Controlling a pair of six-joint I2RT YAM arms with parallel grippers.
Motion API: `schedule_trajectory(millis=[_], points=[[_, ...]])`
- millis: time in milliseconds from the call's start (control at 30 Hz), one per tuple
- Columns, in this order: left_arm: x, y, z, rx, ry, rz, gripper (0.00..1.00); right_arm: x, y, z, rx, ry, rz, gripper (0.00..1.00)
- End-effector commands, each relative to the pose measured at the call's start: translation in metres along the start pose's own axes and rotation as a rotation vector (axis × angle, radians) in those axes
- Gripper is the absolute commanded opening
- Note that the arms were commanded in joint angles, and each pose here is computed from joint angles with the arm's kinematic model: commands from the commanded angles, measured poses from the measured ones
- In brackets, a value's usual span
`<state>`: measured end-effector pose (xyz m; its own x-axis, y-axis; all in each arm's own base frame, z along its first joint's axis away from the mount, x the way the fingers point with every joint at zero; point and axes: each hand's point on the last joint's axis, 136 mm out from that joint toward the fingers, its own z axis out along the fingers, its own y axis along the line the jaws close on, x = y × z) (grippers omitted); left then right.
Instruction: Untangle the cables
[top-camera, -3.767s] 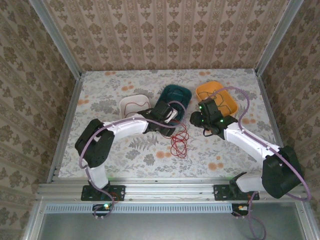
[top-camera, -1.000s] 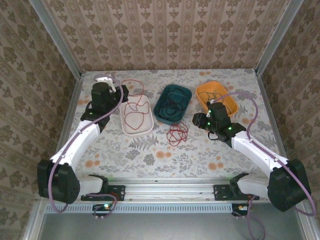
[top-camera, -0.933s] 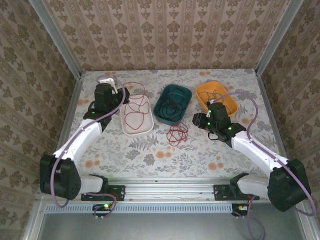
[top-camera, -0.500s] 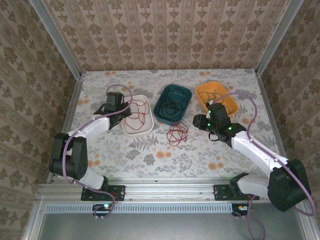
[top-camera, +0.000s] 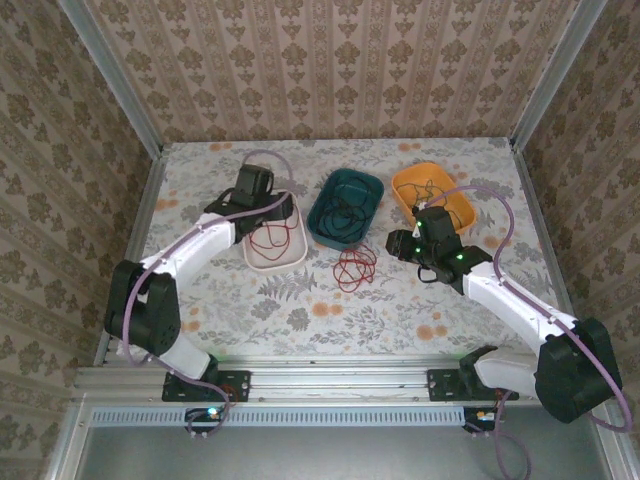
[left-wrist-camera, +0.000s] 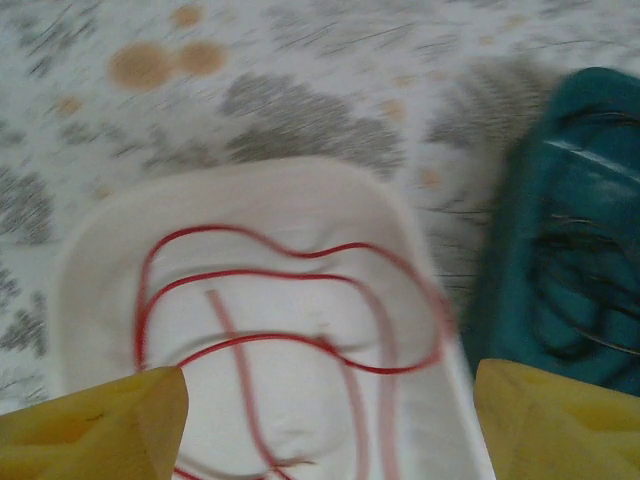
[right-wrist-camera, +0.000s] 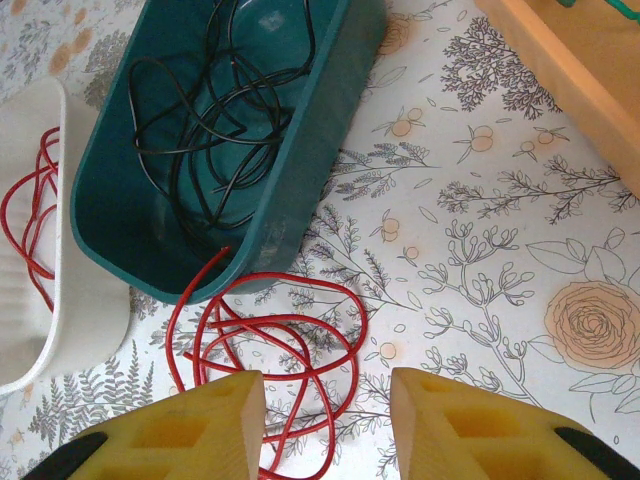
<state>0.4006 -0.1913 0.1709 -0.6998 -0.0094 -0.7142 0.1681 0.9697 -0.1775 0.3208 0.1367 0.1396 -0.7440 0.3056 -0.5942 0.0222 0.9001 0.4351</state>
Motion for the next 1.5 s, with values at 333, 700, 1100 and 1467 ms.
schedule_trajectory(millis=[333,700,1100,1467], points=[[0.102,-0.145,-0.001,0.331,0.302,0.311,0.69,0.0,0.001,0.0,0.004,0.001,0.0,0.4],[0.127,-0.156,0.031,0.308,0.371,0.308,0.55,0.002,-0.002,-0.001,0.016,0.002,-0.001,0.4],[0.13,-0.177,0.024,0.373,0.343,0.38,0.0,0.001,-0.001,-0.002,0.014,0.004,-0.005,0.4],[0.062,-0.212,-0.082,0.652,-0.035,0.456,0.0,0.035,0.074,0.006,-0.285,0.135,-0.185,0.4]])
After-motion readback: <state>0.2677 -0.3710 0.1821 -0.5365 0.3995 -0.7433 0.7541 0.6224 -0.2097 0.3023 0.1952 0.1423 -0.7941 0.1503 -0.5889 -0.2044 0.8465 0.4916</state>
